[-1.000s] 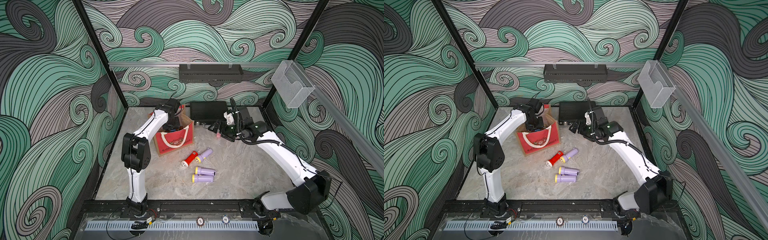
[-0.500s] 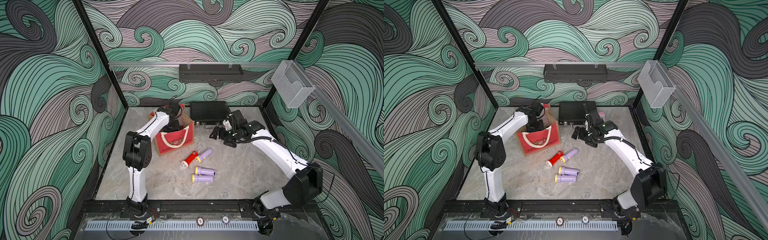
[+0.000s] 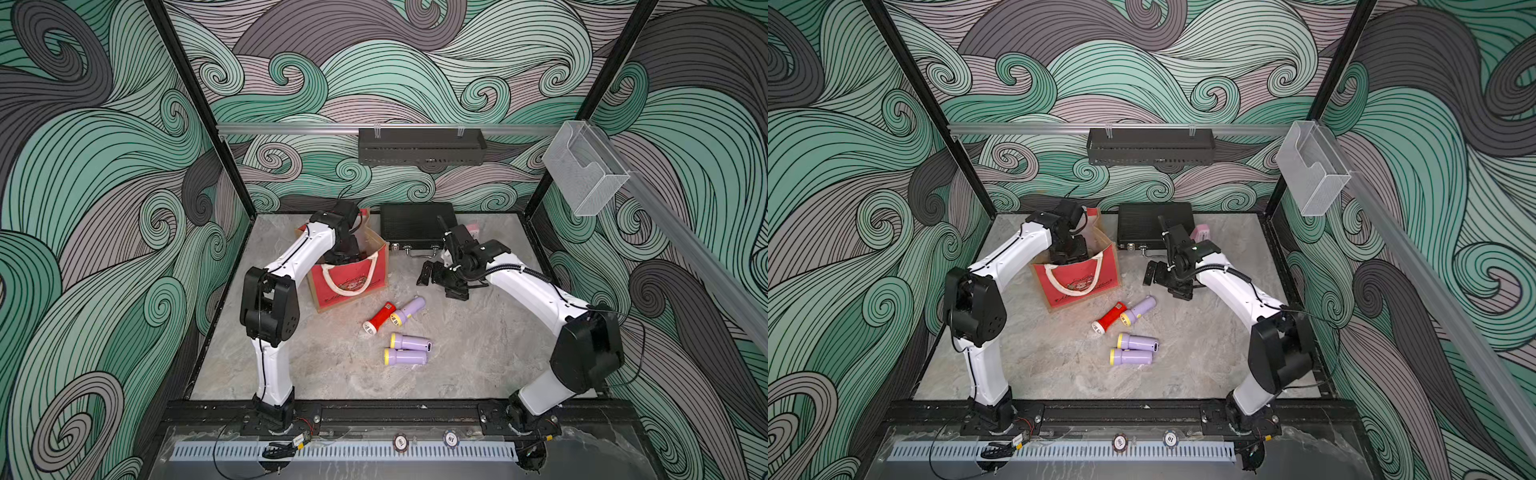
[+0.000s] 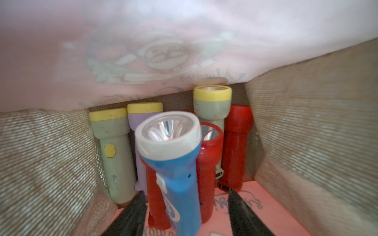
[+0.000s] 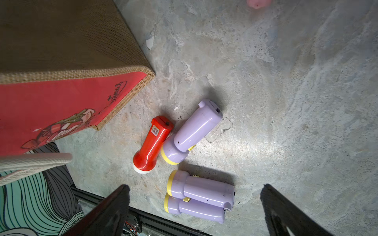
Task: Put the flashlights into the tote bags
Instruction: Place the flashlight in the canvas bag.
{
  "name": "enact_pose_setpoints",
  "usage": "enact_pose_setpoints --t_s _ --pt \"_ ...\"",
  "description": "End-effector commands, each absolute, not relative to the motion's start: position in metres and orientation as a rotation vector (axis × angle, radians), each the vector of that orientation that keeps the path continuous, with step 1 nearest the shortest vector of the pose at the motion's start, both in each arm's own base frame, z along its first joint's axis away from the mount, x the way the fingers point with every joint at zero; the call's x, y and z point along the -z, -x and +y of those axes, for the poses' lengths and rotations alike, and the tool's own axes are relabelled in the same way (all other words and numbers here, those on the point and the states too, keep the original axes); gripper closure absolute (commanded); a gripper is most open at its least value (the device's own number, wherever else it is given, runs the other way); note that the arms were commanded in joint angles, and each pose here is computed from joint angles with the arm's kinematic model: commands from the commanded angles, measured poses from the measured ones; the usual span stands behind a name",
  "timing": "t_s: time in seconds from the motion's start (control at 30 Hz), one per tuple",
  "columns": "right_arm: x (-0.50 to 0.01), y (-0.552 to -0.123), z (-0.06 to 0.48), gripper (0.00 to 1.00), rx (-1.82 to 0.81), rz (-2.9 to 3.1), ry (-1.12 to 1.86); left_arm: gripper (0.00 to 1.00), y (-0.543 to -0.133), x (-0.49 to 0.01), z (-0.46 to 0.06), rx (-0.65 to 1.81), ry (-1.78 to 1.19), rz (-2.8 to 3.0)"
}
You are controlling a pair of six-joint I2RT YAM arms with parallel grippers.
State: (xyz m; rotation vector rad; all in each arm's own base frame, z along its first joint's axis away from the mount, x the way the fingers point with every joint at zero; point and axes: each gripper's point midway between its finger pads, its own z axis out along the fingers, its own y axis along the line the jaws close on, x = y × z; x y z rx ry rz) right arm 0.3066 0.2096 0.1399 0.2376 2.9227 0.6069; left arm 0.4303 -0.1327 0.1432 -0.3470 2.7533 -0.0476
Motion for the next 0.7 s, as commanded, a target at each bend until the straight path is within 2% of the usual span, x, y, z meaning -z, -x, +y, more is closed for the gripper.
enact_pose_setpoints --t_s 0.0,0.27,0.67 --pt "-0.134 -0.309 0.215 0.0 -0.573 2.943 -0.249 0.27 -0.429 -0.176 -0.133 0.082 0.345 2.683" --pt "-0.105 -0.313 0.239 0.0 -0.537 3.023 -0.225 0.02 -0.42 -0.209 -0.135 0.163 0.327 2.632" --pt "-0.061 -0.316 0.252 0.05 -0.448 3.11 -0.262 0.02 -0.394 -0.285 -0.12 0.222 0.235 2.396"
